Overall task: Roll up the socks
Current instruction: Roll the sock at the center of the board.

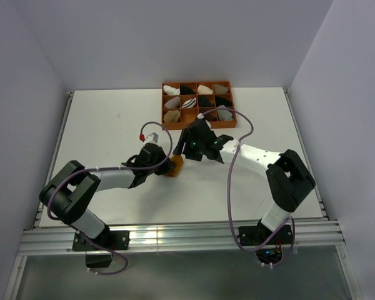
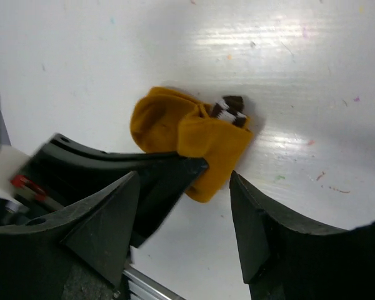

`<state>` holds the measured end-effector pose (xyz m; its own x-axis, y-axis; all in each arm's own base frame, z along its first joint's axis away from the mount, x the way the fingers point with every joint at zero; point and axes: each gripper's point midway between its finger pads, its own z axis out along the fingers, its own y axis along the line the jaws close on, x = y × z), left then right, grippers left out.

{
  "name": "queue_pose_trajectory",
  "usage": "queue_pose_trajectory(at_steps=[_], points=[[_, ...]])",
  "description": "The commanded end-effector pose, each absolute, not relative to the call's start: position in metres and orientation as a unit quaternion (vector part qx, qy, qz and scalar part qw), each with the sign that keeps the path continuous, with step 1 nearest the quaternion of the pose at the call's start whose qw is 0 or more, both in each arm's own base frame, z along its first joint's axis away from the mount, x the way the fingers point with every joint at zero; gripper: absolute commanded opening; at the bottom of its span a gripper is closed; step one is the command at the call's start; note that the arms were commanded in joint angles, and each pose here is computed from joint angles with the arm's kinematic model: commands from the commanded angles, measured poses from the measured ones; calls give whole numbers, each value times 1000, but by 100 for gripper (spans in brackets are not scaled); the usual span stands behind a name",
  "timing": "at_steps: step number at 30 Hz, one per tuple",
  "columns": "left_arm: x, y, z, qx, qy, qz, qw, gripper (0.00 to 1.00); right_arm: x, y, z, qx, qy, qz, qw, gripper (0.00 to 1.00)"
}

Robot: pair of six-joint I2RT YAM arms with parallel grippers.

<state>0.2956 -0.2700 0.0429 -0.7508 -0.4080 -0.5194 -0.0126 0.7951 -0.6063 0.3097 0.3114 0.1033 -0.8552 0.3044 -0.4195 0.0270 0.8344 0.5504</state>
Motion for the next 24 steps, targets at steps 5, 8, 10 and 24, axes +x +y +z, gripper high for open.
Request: queue_pose_trajectory(at_steps=[5,8,10,24], points=[[277,-264,14,-135,900,-340,235,1,299,309,80,128,905,318,252,68],[276,-265,11,-143,898,-351,223,1,299,316,75,133,897,341,250,69],[276,-264,13,-148,895,-358,220,1,302,320,75,136,890,351,256,70],[271,-257,4,-168,893,-365,201,1,315,319,52,167,887,351,249,66]])
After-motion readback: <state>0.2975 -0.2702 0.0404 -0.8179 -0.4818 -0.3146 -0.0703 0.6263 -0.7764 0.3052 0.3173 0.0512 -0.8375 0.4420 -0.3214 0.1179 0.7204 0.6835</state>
